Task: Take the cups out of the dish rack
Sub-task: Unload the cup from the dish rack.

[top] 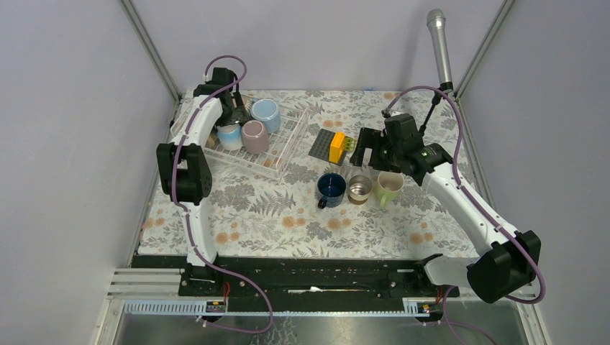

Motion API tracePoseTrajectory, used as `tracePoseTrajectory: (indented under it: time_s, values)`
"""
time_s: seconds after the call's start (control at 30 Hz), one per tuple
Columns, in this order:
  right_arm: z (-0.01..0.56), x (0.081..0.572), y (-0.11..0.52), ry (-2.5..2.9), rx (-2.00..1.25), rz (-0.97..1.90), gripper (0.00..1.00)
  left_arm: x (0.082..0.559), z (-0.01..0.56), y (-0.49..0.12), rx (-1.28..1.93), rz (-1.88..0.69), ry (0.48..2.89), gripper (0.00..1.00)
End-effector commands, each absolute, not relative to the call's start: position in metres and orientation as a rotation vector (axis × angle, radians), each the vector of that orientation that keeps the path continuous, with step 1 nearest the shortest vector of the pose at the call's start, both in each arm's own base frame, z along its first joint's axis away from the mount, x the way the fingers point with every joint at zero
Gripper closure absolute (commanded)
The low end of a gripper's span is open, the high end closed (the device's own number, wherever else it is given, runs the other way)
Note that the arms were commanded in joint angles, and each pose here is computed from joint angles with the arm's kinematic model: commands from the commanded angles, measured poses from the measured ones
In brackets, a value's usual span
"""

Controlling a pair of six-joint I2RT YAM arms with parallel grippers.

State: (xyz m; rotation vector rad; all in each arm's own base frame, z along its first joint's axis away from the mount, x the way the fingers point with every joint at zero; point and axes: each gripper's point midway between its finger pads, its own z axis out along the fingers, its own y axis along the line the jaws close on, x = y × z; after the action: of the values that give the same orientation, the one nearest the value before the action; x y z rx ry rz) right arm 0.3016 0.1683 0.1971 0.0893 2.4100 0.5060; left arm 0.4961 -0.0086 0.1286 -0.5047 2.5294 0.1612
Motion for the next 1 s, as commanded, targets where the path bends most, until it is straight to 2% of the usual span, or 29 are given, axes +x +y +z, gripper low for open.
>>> tracePoseTrajectory:
  time_s: [0.0, 0.33, 0.43, 0.47, 0.6, 0.63, 0.8, 0.97]
  values:
    - [0.211, 0.301, 0.172, 2.354, 0.059, 0.535, 0.0, 0.491, 0.115, -0.006, -0.507, 0.181, 2.574, 0.02]
    - [0.21, 0.301, 0.172, 2.357, 0.057, 0.535, 0.0, 0.496, 0.108, -0.003, -0.511, 0.16, 2.58, 0.02]
    - [0.209, 0.302, 0.173, 2.36, 0.055, 0.534, 0.0, 0.497, 0.108, -0.003, -0.51, 0.158, 2.581, 0.08]
    - [0.209, 0.301, 0.173, 2.361, 0.055, 0.536, 0.0, 0.498, 0.108, -0.002, -0.509, 0.157, 2.58, 0.13]
    - [0.211, 0.302, 0.173, 2.356, 0.053, 0.54, 0.0, 0.5, 0.121, -0.002, -0.505, 0.151, 2.55, 0.5]
    - [0.212, 0.302, 0.173, 2.356, 0.052, 0.54, 0.0, 0.502, 0.128, -0.002, -0.502, 0.147, 2.537, 0.55]
    - [0.213, 0.302, 0.174, 2.357, 0.047, 0.542, 0.0, 0.505, 0.156, -0.002, -0.493, 0.13, 2.489, 0.75]
    - [0.215, 0.303, 0.177, 2.356, 0.042, 0.557, 0.0, 0.506, 0.183, 0.001, -0.488, 0.135, 2.44, 0.84]
